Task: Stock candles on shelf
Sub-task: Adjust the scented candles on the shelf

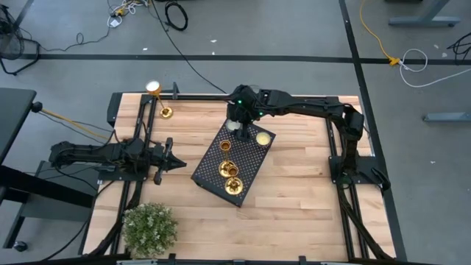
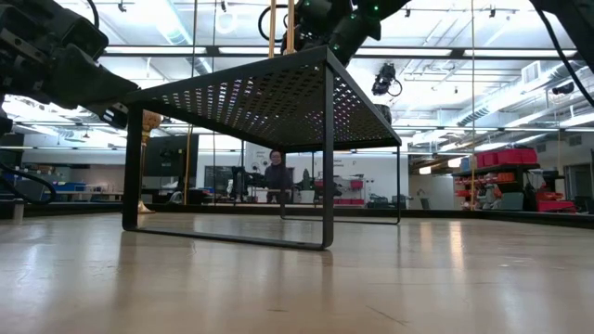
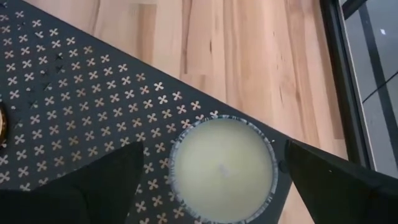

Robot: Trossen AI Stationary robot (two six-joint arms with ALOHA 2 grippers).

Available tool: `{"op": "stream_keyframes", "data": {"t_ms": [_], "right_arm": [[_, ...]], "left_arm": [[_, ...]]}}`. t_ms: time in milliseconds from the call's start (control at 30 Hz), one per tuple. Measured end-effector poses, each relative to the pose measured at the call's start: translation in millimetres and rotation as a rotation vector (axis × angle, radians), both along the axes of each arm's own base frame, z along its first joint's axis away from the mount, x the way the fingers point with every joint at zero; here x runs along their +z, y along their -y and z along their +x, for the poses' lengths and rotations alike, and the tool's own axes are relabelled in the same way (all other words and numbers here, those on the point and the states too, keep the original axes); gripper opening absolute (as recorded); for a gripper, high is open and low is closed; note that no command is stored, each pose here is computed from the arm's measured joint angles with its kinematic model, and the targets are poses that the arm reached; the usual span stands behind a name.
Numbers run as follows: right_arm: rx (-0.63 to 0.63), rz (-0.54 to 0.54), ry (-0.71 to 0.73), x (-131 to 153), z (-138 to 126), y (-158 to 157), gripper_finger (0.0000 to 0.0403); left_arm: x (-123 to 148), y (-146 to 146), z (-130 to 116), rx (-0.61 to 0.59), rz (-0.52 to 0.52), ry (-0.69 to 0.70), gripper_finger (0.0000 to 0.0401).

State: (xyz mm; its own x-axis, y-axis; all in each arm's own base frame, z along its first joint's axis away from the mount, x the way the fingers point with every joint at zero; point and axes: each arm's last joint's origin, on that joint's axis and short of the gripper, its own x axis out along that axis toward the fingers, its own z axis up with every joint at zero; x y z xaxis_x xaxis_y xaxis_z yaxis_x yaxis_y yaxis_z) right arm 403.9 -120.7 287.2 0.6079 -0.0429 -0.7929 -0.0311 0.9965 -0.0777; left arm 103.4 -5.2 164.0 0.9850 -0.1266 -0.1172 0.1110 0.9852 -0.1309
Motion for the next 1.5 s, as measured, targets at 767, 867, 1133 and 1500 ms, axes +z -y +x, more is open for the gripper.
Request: {"op": "stream_keyframes", "data": {"t_ms": [767, 867, 1133, 1500], "right_arm": [[0.023, 0.026, -0.002, -18, 3, 1, 0.0361], [0.020, 0.040, -0.030, -26, 1, -1, 0.0361], [0.005, 0.020, -0.022, -26, 3, -2, 0.0361], [-0.005, -0.003, -0.003, -14, -2, -3, 0.0319]], "left_arm": [[0, 0, 0, 0.000, 0.000, 0.000, 0.0014], [0, 0, 0, 0.000, 0.000, 0.000, 0.0014], [0, 0, 0, 0.000, 0.000, 0.001, 0.0014], [0, 0, 0, 0.000, 0.000, 0.000, 0.0014]]}}
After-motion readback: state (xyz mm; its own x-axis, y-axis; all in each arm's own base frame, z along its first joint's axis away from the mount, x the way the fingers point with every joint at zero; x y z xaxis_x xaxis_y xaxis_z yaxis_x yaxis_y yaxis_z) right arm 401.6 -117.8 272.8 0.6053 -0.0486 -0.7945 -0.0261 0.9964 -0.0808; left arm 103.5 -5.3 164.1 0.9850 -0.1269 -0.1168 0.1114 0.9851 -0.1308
